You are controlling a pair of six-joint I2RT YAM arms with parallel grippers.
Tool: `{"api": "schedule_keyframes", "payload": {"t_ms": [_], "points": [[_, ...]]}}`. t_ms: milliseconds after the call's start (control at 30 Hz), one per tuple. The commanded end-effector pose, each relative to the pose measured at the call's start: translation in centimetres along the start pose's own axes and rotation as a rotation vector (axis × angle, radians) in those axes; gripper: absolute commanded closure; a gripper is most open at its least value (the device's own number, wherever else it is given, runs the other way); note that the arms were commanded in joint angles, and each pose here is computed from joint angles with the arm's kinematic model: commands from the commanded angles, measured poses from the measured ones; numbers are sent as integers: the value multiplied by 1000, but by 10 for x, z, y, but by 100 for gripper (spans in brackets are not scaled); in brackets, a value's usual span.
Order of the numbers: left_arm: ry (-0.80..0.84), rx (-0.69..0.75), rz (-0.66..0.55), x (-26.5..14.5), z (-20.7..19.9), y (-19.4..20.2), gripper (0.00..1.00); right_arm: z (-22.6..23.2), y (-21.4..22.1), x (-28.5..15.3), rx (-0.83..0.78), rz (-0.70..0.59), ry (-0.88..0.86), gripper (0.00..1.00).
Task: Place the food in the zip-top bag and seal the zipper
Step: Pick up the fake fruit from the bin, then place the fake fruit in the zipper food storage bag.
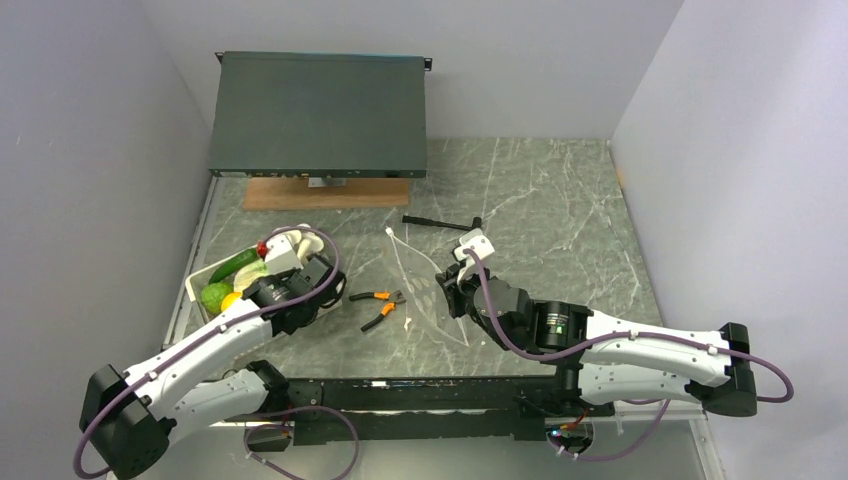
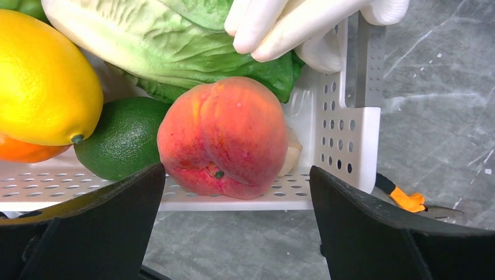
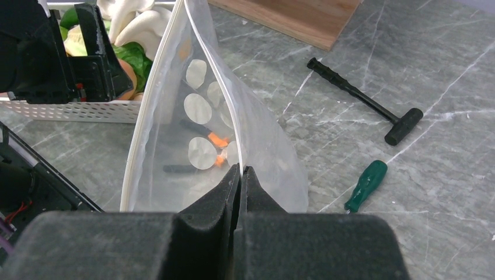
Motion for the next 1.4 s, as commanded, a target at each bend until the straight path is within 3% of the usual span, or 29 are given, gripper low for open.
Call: {"api": "schedule_keyframes", "payload": {"t_ms": [0, 400, 500, 633, 800, 933, 1233, 1367], "points": [[-13, -66, -61, 6, 1, -3, 0, 3, -8, 0, 28, -45, -10, 100], [-35, -52, -86, 16, 6, 4, 1, 11, -9, 7, 19, -22, -21, 100], [-23, -38, -120, 15, 6, -1, 11, 11, -7, 7, 15, -16, -23, 100], [34, -52, -135, 4, 8, -9, 32, 11, -10, 6, 17, -11, -15, 100], [153, -85, -129, -25, 18, -24, 46, 10, -10, 6, 31, -23, -19, 100], [363, -81, -128, -61, 25, -39, 49, 11, -10, 7, 36, -24, -17, 100], [1331, -71, -132, -165, -7, -59, 48, 18, -10, 9, 51, -20, -49, 100], [1627, -46, -62, -192, -34, -63, 47, 22, -14, 9, 73, -20, -75, 100]]}}
Point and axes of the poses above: each gripper's point midway between its finger pads, its own x axis out along the fingers, its own z axis along the line the jaws close on, y = z × x, the point moved 8 cm from there along -x, back along the fingers, and after that the axes turned 2 degrees about x, right-handed, at the moved point
